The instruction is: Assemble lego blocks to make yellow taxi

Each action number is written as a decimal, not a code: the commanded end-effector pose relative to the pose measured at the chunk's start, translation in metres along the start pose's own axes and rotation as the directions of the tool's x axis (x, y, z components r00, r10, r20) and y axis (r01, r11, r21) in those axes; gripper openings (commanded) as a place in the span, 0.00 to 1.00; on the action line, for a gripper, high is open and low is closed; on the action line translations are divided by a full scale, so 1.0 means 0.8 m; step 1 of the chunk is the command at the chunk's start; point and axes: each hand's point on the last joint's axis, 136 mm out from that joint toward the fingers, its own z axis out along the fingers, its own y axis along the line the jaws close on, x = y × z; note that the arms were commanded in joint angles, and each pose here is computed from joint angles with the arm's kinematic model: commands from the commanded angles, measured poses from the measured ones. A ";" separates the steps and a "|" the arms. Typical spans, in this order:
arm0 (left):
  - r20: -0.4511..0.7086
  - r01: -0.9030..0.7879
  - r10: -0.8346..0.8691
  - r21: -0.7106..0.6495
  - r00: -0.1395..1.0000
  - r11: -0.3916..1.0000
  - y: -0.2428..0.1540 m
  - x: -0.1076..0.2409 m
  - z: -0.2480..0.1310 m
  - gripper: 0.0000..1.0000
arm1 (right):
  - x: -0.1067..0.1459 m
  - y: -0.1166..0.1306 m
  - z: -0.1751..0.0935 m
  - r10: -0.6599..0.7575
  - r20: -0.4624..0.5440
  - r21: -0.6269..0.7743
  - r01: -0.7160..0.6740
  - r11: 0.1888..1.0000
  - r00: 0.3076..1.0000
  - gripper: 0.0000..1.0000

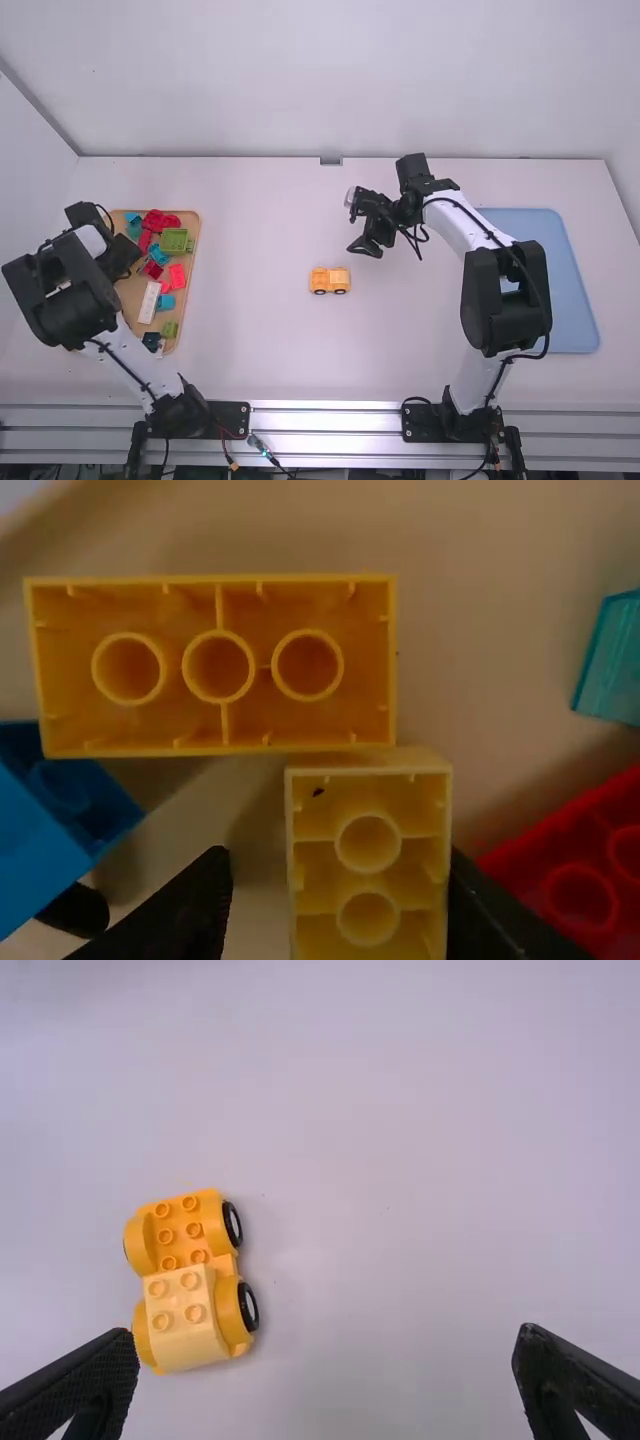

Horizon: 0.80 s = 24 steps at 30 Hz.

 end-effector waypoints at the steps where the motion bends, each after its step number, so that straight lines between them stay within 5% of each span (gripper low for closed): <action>1: -0.016 -0.024 0.025 0.034 1.000 0.999 -0.007 0.008 0.002 0.45 | -0.001 0.004 0.002 0.019 0.006 -0.014 -0.019 1.000 1.000 0.99; 4: -0.007 -0.024 0.025 0.044 1.000 0.999 -0.008 0.009 0.004 0.33 | 0.000 0.003 0.002 0.019 0.005 -0.014 -0.019 1.000 1.000 0.99; 13: -0.001 -0.067 0.068 0.121 0.998 0.990 -0.026 0.005 -0.002 0.26 | -0.015 0.012 0.002 0.050 0.068 -0.056 -0.046 0.997 0.996 0.99; 19: 0.093 -0.075 0.059 0.176 0.994 0.982 -0.039 -0.020 -0.055 0.18 | -0.039 0.012 -0.001 0.025 0.169 -0.077 -0.012 0.997 0.985 0.99; 24: 0.270 -0.167 0.093 0.268 0.958 0.949 -0.065 -0.023 -0.135 0.11 | -0.057 -0.016 -0.004 0.161 0.216 -0.028 -0.159 0.987 0.963 0.99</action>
